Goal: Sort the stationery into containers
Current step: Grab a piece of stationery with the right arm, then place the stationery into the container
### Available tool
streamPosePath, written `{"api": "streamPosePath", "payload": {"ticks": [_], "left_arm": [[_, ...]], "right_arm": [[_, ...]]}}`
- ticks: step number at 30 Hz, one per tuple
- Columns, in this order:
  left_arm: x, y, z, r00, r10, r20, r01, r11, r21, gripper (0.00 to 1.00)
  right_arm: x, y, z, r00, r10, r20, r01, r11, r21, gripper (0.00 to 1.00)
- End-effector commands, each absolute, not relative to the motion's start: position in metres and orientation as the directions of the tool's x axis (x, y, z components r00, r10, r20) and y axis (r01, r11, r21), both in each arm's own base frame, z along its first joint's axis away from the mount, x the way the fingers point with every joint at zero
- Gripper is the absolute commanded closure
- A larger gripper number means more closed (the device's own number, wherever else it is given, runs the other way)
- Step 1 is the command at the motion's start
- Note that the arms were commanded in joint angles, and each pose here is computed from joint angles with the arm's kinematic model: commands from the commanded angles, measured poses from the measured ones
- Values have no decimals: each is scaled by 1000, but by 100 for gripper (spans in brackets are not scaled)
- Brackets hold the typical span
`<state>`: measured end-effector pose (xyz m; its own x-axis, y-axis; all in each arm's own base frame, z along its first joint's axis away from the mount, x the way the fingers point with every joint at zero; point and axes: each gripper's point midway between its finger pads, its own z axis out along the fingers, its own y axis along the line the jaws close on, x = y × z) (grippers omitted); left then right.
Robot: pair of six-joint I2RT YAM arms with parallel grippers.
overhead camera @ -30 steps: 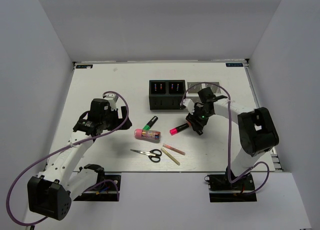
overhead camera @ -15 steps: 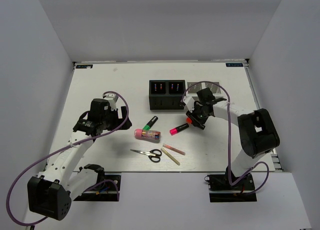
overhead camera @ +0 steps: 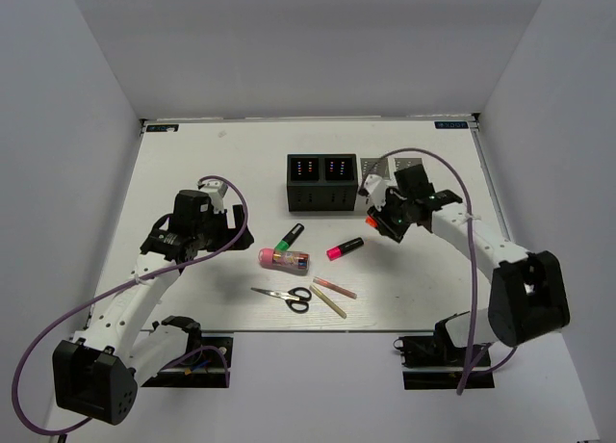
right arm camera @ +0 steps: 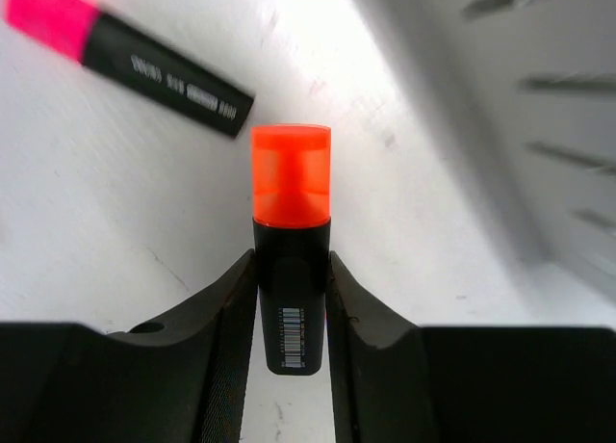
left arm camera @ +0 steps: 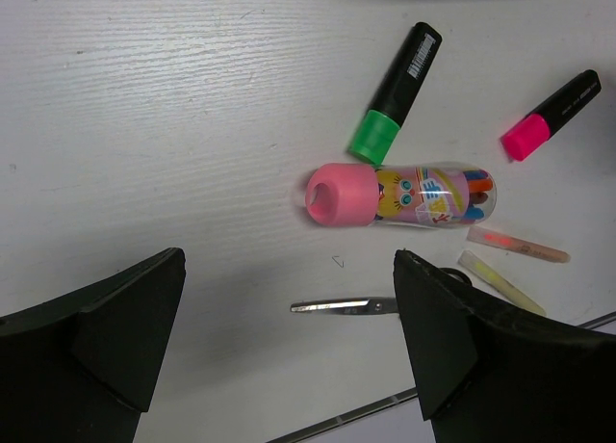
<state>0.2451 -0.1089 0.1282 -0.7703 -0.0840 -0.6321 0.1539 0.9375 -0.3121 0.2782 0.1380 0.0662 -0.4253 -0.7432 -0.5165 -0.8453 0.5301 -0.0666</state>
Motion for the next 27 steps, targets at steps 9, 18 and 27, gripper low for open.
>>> {"api": "streamPosePath", "payload": {"ticks": [9,18,27], "left_arm": [[251,-107,145,-735,-86,-672,167,939,-302,0],[251,-107,148,-728,-89,-680,171,937,-305,0],[250,-108,148,-726,-90,-682,172,936,-307,0]], "right_arm": [[366,113,215,-186,-809,-558,-665,522,-535,100],[414,72,270,-162,-947,-277,-557,320,-767,100],[431,61,279,-59,-997,50,-751,11,-660,100]]}}
